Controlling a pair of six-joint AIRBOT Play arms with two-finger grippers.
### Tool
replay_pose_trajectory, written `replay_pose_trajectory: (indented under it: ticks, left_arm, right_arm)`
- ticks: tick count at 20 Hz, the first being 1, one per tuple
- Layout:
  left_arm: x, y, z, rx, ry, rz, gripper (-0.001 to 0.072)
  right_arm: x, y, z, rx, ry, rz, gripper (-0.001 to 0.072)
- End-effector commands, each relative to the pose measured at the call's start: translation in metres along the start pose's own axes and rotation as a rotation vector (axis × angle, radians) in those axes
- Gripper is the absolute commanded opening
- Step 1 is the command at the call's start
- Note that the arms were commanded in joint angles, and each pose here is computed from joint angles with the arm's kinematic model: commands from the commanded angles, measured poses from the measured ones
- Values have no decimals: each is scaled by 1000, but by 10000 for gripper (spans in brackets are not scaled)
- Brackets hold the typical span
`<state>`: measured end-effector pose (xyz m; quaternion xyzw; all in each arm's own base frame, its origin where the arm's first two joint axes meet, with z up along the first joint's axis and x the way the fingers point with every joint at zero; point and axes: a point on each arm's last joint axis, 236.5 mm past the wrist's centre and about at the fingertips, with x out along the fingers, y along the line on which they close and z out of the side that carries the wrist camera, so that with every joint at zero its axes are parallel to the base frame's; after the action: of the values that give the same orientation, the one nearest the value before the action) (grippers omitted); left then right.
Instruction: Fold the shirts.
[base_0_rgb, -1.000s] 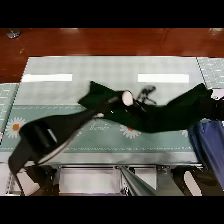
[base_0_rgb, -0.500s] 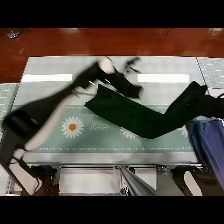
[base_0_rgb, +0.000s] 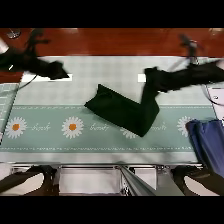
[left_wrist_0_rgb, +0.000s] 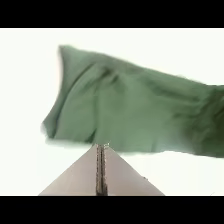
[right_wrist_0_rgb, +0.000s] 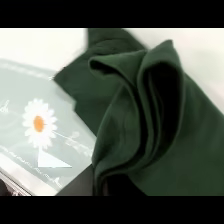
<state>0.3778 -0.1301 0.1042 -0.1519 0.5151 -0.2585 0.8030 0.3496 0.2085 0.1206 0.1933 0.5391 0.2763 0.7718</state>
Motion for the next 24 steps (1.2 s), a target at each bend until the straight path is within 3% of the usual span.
replay_pose_trajectory:
  ticks: [1,6,7,9,13,17,21,24]
  left_arm:
    - [-15,21,-65,-116,-153,41,22]
    - [9,17,-144,-170,-147,11,22]
    - [12,18,-149,-176,-140,11,22]
    - [14,22,-146,-186,-147,18,22]
    - [13,27,-138,-189,-184,33,22]
    - [13,27,-138,-189,-184,33,22]
    - [14,27,-138,-190,-183,33,22]
    - [14,27,-138,-190,-183,33,22]
  right_arm:
    - [99,35,14,-63,118,40,30]
    - [214,54,23,-26,180,62,31]
    - [226,59,25,-1,190,83,83]
    - [236,75,21,30,226,143,625]
    - [164,34,33,-25,301,24,630]
    - [8,-75,35,-55,301,-421,630]
    - [-54,-137,14,206,-71,-527,631]
    - [-11,-171,-54,526,-276,-430,630]
